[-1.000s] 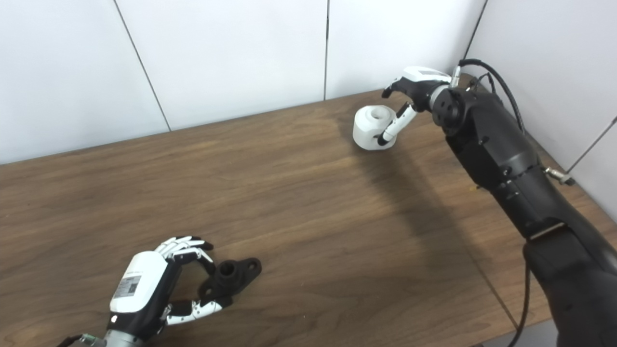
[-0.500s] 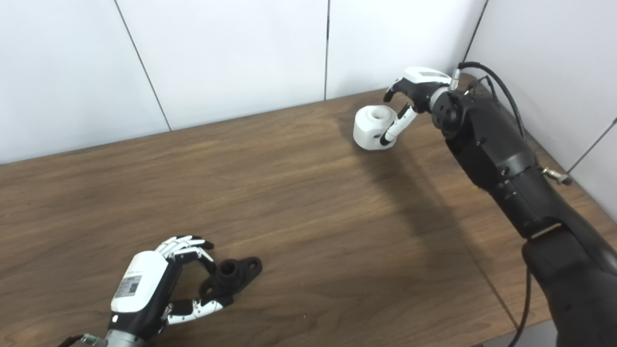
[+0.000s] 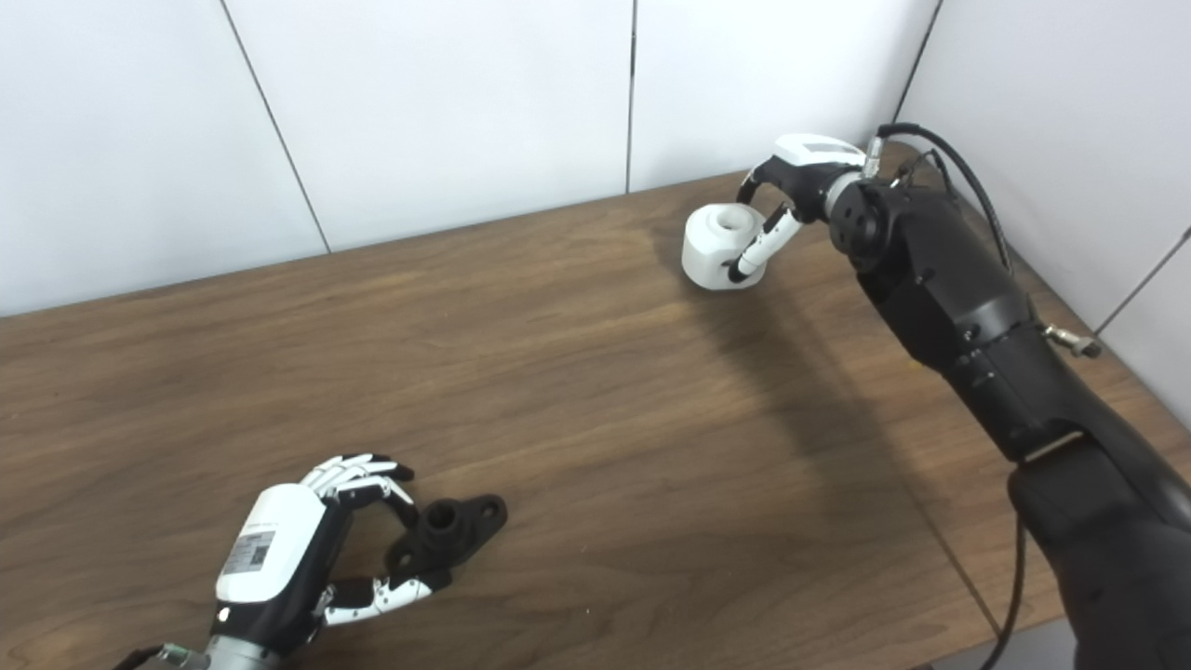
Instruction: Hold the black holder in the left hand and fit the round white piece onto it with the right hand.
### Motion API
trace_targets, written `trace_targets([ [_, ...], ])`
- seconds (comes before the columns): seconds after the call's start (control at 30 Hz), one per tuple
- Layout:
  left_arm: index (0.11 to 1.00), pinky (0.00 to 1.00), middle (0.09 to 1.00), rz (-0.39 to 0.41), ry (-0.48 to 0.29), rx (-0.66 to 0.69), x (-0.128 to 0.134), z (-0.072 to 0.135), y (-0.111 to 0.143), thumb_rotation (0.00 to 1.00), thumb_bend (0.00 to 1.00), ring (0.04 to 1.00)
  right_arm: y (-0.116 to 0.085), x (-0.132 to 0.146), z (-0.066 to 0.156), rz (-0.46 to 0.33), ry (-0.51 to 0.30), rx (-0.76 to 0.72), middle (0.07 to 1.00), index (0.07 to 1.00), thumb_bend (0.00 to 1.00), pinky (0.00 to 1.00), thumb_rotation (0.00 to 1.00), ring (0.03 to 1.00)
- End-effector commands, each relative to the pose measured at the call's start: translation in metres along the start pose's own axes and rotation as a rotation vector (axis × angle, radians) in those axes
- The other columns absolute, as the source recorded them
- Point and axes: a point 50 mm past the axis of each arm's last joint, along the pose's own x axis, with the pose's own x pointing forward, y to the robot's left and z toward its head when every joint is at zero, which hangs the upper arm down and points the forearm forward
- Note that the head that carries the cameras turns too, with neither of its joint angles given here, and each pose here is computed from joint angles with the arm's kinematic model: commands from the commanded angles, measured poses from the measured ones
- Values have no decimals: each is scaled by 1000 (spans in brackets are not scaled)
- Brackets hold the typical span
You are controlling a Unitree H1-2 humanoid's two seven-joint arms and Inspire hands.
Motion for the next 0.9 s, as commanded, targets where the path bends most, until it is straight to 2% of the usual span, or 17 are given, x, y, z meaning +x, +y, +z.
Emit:
trace_targets([
  [0.0, 485, 839, 744, -89, 51, 20, -6, -6, -15, 51, 523, 812, -39, -3, 1, -104, -21, -24, 929, 755, 899, 1000, 349, 1000],
  [0.13, 485, 840, 746, -90, 58, 25, -6, -6, -15, 51, 523, 812, -38, -2, -1, -95, -19, -9, 908, 765, 915, 1000, 333, 998],
  [0.47, 485, 849, 744, -88, 56, 21, -5, -6, -14, 51, 523, 813, -34, -1, -3, -102, -24, -10, 889, 726, 904, 1000, 291, 986],
  [0.87, 485, 848, 749, -95, 63, 25, -6, -4, -14, 52, 523, 816, -30, -1, -1, -110, -33, -30, 930, 670, 864, 1000, 259, 1000],
])
